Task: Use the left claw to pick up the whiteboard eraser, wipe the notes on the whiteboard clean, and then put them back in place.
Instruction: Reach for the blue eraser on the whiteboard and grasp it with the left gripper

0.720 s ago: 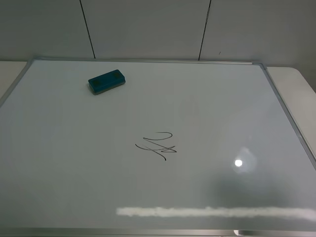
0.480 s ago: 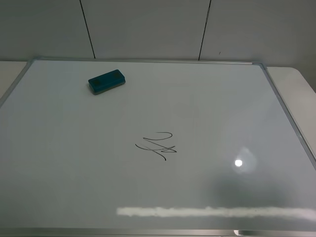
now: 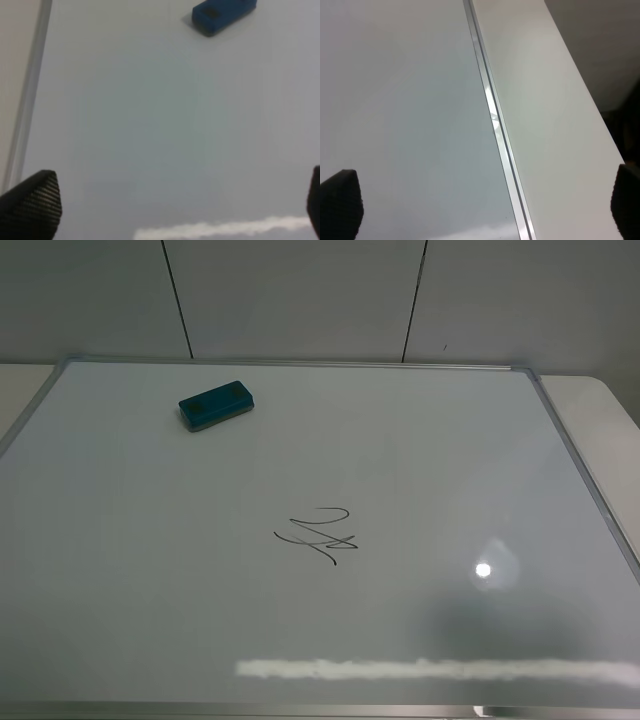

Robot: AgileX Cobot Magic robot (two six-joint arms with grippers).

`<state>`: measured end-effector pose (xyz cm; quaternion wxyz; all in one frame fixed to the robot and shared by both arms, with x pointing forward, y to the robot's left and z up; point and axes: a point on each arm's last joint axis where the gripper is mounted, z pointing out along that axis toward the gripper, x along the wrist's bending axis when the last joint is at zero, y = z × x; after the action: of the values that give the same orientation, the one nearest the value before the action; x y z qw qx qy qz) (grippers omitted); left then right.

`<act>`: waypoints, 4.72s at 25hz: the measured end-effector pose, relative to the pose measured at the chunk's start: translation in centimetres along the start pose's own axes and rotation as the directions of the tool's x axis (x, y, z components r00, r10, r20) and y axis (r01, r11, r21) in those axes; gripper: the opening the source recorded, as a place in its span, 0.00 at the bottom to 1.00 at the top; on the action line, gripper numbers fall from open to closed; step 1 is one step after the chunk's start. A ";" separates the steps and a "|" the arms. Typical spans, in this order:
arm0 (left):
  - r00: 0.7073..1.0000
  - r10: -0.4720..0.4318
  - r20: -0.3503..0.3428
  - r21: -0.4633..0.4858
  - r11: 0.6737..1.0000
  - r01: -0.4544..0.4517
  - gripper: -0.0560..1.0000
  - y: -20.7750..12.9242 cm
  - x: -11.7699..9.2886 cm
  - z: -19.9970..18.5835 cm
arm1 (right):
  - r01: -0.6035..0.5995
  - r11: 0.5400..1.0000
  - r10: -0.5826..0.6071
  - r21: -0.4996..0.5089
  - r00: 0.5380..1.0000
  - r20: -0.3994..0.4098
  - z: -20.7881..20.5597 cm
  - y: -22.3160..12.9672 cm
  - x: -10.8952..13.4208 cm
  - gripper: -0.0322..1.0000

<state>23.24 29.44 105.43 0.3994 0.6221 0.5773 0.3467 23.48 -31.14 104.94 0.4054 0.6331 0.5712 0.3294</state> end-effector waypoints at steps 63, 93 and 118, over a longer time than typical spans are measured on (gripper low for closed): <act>0.674 0.453 0.584 0.480 0.477 -0.737 0.99 14.6 -6.9 47.6 | 0.000 1.000 0.000 0.000 1.000 0.000 0.0 0.0 0.0 0.99; 0.634 0.483 0.604 0.446 0.455 -0.771 0.99 10.0 -6.9 51.8 | 0.000 1.000 0.000 0.000 1.000 0.000 0.0 0.0 0.0 0.99; 0.634 0.492 0.597 0.435 0.465 -0.771 0.57 9.8 -7.0 52.2 | 0.000 1.000 0.000 0.000 1.000 0.000 0.0 0.0 0.0 0.99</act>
<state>73.50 17.31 91.43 0.0970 0.9461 0.2874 0.1137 23.48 -31.14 104.94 0.4054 0.6331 0.5712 0.3294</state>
